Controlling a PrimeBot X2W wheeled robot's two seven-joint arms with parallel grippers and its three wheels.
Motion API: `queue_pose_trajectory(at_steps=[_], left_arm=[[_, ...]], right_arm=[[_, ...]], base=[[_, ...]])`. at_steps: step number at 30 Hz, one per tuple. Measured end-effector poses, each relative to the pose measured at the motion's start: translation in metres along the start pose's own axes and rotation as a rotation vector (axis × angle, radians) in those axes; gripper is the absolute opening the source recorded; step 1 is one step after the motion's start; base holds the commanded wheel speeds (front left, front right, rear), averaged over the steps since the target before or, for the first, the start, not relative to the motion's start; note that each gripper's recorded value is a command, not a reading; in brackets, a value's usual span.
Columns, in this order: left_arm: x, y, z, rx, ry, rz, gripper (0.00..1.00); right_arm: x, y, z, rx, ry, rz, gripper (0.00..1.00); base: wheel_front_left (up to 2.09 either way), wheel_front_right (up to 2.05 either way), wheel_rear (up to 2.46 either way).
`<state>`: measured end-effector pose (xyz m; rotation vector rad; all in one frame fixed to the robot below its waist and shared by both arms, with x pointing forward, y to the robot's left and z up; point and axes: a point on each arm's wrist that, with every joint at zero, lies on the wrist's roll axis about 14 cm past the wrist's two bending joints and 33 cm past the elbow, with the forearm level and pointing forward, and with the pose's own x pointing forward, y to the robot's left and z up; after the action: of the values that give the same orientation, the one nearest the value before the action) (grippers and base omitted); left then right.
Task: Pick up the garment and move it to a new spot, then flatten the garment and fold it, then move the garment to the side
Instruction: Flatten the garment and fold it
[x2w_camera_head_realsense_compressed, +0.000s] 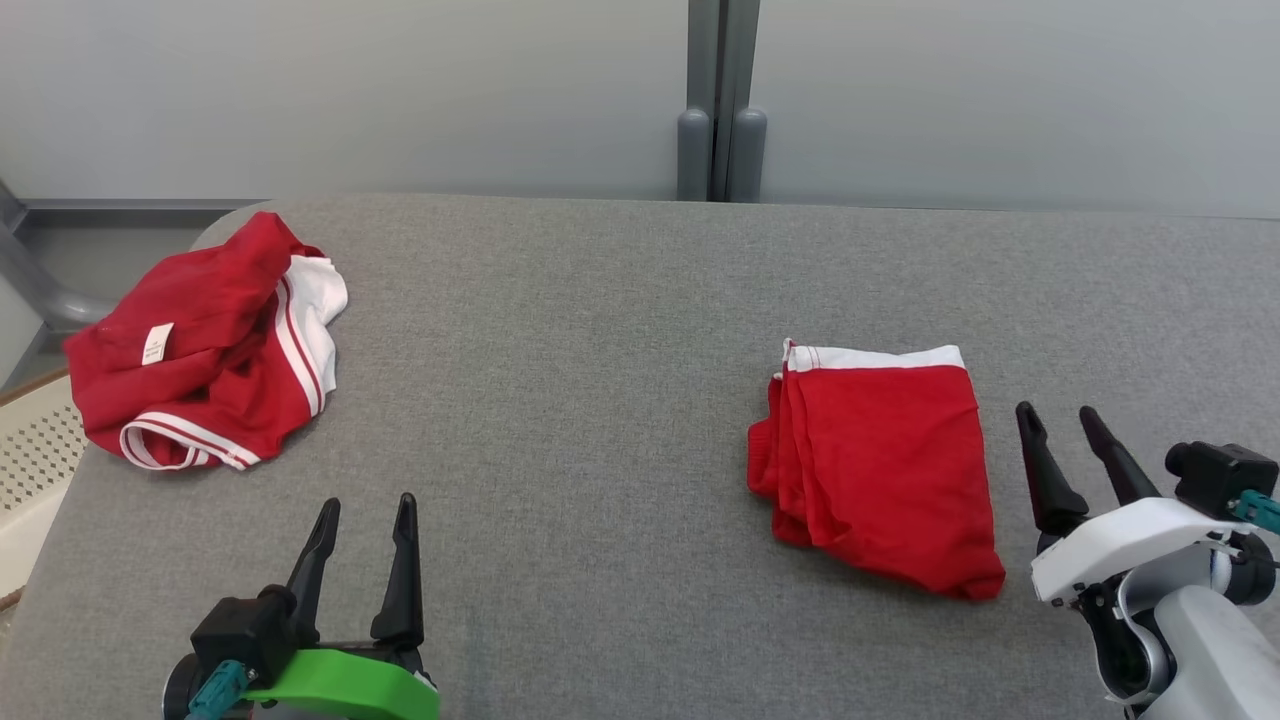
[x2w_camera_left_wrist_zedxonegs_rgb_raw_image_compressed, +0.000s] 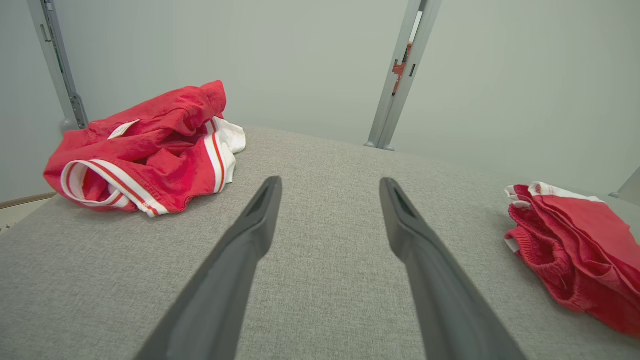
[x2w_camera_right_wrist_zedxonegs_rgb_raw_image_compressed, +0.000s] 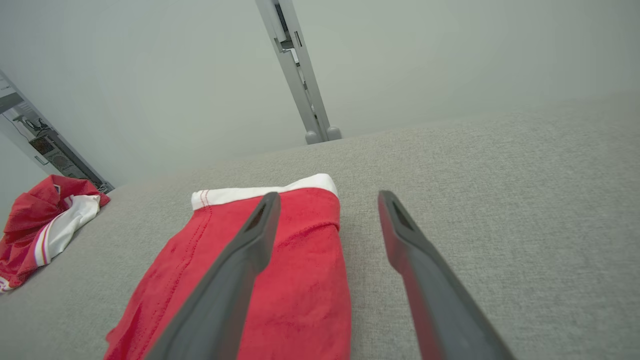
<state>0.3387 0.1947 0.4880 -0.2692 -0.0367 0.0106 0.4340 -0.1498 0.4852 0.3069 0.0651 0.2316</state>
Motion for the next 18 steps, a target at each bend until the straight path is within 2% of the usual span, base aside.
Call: queue_pose_trajectory(at_steps=[10, 18], left_arm=[[0.000, -0.002, 0.004, 0.007, -0.010, -0.013, 1.00], [0.003, -0.004, 0.003, 0.013, -0.009, -0.026, 1.00]], right_arm=[[-0.021, -0.004, 0.032, 0.012, -0.149, -0.061, 1.00], [-0.049, 0.005, 0.048, -0.089, -0.209, -0.042, 1.00]], base=[[0.00, 0.00, 0.00], [0.00, 0.00, 0.00]])
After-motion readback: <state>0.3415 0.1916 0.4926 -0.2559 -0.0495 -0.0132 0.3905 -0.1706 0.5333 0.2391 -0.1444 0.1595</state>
